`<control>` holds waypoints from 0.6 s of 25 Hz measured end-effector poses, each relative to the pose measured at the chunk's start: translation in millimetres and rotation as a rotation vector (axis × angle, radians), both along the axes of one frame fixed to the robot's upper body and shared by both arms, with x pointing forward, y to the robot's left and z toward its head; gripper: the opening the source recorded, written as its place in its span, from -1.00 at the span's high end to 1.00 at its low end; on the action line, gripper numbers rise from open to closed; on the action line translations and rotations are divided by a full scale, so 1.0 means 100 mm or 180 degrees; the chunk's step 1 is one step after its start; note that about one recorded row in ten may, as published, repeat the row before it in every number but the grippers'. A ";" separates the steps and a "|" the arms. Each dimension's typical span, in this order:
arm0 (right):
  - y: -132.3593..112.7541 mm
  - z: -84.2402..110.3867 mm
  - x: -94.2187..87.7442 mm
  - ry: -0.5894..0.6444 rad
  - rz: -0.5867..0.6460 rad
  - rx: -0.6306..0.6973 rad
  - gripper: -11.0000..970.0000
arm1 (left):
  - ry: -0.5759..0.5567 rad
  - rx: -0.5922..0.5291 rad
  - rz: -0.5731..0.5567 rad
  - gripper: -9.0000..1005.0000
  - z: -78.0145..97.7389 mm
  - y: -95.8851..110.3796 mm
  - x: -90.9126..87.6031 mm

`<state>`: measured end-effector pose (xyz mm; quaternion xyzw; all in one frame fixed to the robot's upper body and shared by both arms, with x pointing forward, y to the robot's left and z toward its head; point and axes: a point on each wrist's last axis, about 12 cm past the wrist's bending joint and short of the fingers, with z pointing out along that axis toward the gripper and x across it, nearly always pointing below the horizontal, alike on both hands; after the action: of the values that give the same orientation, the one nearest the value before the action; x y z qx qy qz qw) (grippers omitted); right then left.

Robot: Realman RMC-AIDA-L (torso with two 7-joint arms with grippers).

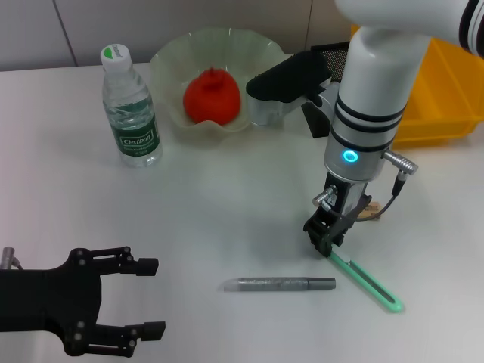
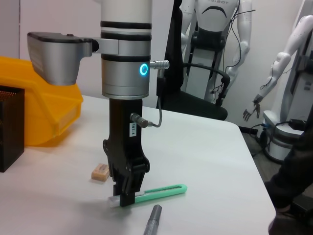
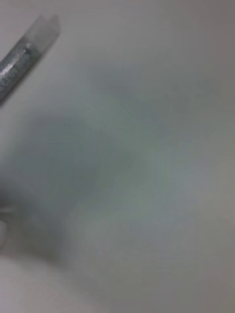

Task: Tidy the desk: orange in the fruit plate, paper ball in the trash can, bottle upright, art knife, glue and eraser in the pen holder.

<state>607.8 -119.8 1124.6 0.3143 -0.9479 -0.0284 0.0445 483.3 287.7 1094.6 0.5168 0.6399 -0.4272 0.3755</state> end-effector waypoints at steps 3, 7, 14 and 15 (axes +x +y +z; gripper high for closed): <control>0.01 0.06 0.00 -0.0010 0.0031 0.0022 0.62 | 0.0006 0.0000 0.0006 -0.62 0.00 0.00 -0.01; -0.07 0.27 0.06 -0.0201 0.0009 0.0087 0.63 | 0.0012 -0.0011 0.0015 -0.62 -0.01 0.01 -0.02; -0.56 0.94 0.31 -0.1180 -0.0332 0.0326 0.62 | 0.0013 -0.0023 0.0025 -0.62 -0.01 0.02 -0.03; -0.64 1.03 0.33 -0.1321 -0.0365 0.0409 0.62 | 0.0012 -0.0023 0.0025 -0.62 -0.01 0.02 -0.02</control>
<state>641.0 -183.8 1227.3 0.2612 -0.9493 -0.0259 -0.1732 480.8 289.2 1093.8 0.5121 0.6411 -0.4290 0.3778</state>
